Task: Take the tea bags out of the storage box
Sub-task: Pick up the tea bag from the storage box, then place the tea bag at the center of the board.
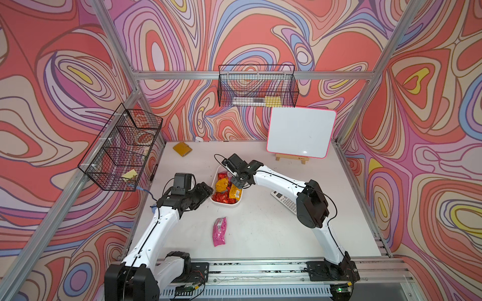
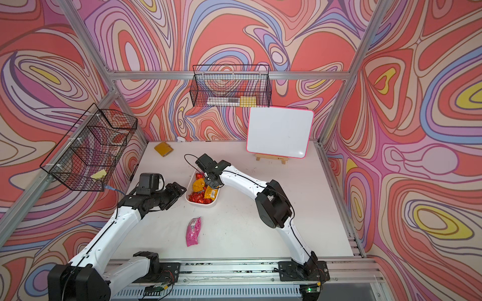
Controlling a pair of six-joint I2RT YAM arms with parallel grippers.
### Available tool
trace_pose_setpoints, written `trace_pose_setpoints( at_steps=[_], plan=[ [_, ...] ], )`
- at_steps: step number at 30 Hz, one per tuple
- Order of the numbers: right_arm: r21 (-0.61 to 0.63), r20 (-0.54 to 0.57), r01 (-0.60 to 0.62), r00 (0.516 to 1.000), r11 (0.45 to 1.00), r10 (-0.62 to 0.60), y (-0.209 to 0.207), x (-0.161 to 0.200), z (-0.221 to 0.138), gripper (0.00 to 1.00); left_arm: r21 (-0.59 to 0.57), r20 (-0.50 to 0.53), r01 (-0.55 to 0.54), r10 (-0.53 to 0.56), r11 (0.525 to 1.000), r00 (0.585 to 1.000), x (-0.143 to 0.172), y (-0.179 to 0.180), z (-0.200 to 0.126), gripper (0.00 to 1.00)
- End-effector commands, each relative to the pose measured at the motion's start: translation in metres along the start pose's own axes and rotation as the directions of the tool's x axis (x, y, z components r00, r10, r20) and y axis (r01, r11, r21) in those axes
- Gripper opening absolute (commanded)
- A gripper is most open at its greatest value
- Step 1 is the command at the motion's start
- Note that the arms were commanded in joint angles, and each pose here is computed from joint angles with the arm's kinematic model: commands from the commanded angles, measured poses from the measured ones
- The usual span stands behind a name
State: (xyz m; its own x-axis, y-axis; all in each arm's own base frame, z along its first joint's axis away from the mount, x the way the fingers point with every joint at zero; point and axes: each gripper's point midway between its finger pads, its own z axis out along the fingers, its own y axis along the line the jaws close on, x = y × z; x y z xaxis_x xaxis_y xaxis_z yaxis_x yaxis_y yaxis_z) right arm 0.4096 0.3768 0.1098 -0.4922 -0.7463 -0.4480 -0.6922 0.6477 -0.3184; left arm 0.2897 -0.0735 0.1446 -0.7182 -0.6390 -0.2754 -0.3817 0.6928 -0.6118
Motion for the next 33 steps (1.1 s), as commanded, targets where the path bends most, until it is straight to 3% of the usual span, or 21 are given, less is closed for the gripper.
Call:
trace_pose_setpoints(
  at_steps=[1, 5, 14, 18, 25, 28, 33],
  plan=[
    [-0.023, 0.023, -0.006, 1.000, 1.000, 0.006, 0.003, -0.008, -0.008, 0.09, -0.028, -0.002, 0.010, -0.010, 1.000, 1.000, 0.004, 0.009, -0.004, 0.71],
    [-0.034, 0.062, -0.028, 0.998, 0.999, 0.030, -0.001, -0.017, -0.025, 0.00, -0.017, 0.000, 0.006, -0.006, 1.000, 1.000, 0.005, 0.006, -0.007, 0.71],
    [-0.071, 0.161, -0.091, 0.982, 0.993, 0.102, -0.016, -0.027, -0.091, 0.00, 0.013, 0.006, -0.010, 0.010, 1.000, 1.000, 0.007, -0.001, -0.019, 0.72],
    [-0.131, 0.159, -0.092, 0.981, 0.987, 0.112, 0.001, 0.000, -0.123, 0.00, 0.033, -0.002, -0.015, 0.015, 0.999, 1.000, 0.011, -0.003, -0.022, 0.72],
    [-0.296, 0.083, -0.033, 0.995, 0.954, 0.061, 0.091, 0.074, -0.147, 0.00, 0.033, -0.007, -0.013, 0.013, 0.999, 1.000, 0.018, 0.002, -0.028, 0.72],
    [-0.456, -0.031, -0.124, 0.992, 0.881, 0.123, 0.129, 0.092, -0.148, 0.00, 0.028, 0.005, -0.008, 0.008, 1.000, 1.000, 0.020, 0.004, -0.034, 0.72],
    [-0.671, -0.343, -0.427, 0.904, 0.606, 0.256, 0.178, 0.094, -0.163, 0.00, 0.016, 0.027, -0.004, 0.004, 1.000, 1.000, 0.026, 0.010, -0.049, 0.72]
  ],
)
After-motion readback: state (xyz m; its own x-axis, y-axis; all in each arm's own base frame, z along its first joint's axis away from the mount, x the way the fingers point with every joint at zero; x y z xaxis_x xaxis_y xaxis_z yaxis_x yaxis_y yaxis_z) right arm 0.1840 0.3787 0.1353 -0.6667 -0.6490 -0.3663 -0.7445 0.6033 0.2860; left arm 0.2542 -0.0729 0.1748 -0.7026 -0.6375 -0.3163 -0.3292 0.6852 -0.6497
